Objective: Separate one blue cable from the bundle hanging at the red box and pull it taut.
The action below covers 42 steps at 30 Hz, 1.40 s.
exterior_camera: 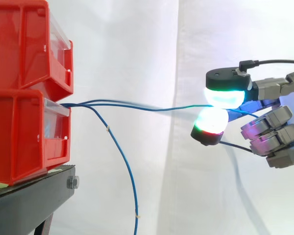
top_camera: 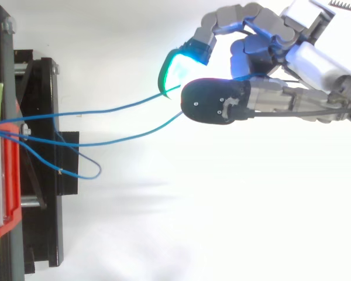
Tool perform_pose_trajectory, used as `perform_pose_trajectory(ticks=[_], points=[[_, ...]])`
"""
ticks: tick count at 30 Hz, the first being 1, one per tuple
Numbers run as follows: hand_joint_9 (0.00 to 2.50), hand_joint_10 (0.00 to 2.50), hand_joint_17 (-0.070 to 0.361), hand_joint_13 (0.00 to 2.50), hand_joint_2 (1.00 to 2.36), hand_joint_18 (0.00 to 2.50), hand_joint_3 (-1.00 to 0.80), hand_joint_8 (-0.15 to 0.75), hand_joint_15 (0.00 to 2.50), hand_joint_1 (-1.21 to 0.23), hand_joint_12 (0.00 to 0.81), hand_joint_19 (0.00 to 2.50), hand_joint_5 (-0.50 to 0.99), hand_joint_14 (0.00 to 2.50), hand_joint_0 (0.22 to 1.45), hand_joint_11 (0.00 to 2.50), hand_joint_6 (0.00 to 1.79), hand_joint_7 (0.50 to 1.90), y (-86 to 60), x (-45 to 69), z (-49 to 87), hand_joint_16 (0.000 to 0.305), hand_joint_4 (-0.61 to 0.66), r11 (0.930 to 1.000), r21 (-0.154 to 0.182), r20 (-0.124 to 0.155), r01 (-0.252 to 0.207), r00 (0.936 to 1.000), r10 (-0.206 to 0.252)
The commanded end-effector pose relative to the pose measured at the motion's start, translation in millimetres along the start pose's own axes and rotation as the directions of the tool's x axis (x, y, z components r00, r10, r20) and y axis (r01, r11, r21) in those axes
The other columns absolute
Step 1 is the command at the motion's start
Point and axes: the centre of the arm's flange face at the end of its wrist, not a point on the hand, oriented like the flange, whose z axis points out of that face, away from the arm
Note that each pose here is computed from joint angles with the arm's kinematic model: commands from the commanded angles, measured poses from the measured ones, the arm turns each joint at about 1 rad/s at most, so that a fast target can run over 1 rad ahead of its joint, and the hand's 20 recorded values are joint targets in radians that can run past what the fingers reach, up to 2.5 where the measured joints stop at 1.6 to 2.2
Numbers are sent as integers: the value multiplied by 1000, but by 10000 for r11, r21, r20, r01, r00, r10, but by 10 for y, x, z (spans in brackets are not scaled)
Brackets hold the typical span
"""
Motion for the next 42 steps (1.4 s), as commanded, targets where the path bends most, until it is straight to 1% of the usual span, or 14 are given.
perform_pose_trajectory(ticks=[1,4,7,11,15,18,20,22,24,26,29,36,39,42], points=[[657,2331,69,666,1021,1288,-201,290,1513,-753,349,1913,-210,2500,689,1296,877,1020,-2,44,12,31,74,9995,-169,96,248,9996,-247],[657,2327,69,663,1021,1286,-202,287,1507,-752,347,1920,-209,2500,689,1288,877,1023,-34,111,3,31,70,9975,-426,68,563,9984,-561],[657,2323,69,663,1022,1286,-200,288,1510,-753,344,1918,-209,2500,688,1296,877,1023,-38,213,-2,31,70,9954,-884,23,381,9993,-381],[661,2314,69,663,1021,1280,-196,289,1511,-753,344,1918,-209,2500,688,1294,877,1023,-2,274,-3,30,71,9933,-1135,-51,194,9998,-201],[664,2304,67,664,1022,1273,-200,289,1505,-753,349,1916,-209,2500,688,1292,877,1023,18,367,-46,30,70,9901,-1292,-158,542,9983,-567],[663,2289,68,661,1021,1272,-196,287,1516,-754,343,1915,-209,2500,688,1316,877,1024,-144,505,-33,30,69,9892,-1200,-259,846,9958,-883],[665,2293,69,663,1021,1271,-197,293,1503,-754,349,1921,-209,2500,688,1296,877,1024,-366,622,10,31,70,9910,-1050,-366,833,9955,-875],[666,2295,69,663,1021,1270,-197,291,1502,-754,349,1915,-209,2500,688,1283,877,1025,-482,675,44,31,69,9926,-1030,-420,642,9967,-688],[664,2285,68,661,1021,1266,-197,288,1506,-755,343,1920,-209,2500,688,1316,877,1025,-678,827,97,30,69,9937,-1120,-580,76,9982,-142],[664,2287,69,660,1021,1264,-197,287,1526,-755,343,1916,-209,2500,688,1307,877,1025,-723,900,113,31,68,9910,-1298,-635,-318,9977,237],[665,2283,66,661,1021,1258,-197,288,1521,-756,346,1931,-209,2500,689,1318,877,1025,-745,971,103,30,68,9892,-1417,-681,-373,9973,279],[666,2280,68,659,1021,1253,-196,287,1505,-756,339,1926,-209,2500,688,1319,877,1026,-766,971,74,30,68,9923,-1234,-728,-76,9973,-14],[667,2281,69,659,1021,1248,-195,288,1506,-756,339,1924,-209,2500,688,1319,876,1027,-816,941,43,30,68,9953,-917,-817,298,9960,-374],[667,2281,67,658,1021,1247,-195,287,1503,-756,338,1926,-209,2500,688,1311,876,1027,-886,901,-7,30,67,9949,-449,-1076,901,9897,-945]])
